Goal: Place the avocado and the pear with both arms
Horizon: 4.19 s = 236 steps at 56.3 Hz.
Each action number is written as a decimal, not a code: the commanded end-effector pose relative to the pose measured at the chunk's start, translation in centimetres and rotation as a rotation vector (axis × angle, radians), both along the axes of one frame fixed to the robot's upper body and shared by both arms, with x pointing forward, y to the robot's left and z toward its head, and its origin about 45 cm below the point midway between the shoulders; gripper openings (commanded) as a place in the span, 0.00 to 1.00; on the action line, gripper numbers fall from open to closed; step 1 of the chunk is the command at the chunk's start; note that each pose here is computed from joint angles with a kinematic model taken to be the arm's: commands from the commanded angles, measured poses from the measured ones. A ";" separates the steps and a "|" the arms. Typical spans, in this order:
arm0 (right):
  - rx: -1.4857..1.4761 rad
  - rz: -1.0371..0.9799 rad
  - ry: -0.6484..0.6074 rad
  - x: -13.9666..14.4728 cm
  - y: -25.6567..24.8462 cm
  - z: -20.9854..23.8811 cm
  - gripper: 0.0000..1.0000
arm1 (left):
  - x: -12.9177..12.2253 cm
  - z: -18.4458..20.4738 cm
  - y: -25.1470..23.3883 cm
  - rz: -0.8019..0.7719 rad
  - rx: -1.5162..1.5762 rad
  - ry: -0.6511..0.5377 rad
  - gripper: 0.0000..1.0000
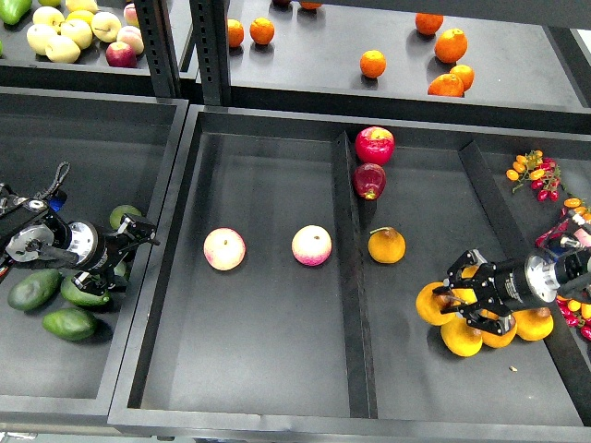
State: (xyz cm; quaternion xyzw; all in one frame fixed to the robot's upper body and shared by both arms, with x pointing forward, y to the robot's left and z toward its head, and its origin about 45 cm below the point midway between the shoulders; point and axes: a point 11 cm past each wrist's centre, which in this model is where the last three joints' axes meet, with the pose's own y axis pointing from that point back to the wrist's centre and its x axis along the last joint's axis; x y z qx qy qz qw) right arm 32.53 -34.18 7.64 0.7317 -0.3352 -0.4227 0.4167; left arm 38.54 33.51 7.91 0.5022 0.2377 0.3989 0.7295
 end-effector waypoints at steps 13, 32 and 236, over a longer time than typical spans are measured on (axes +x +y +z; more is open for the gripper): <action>-0.009 0.002 0.035 -1.1 0.8 -2.2 0.21 | -0.1 -0.1 0.0 0.002 -0.001 0.004 0.99; -0.025 0.037 0.053 -1.9 1.2 -3.1 0.51 | -0.1 0.0 -0.2 -0.004 -0.003 0.001 0.99; 1.252 -1.274 -0.640 12.8 4.4 9.4 0.99 | 3.2 9.3 0.9 1.237 -1.807 -0.667 0.99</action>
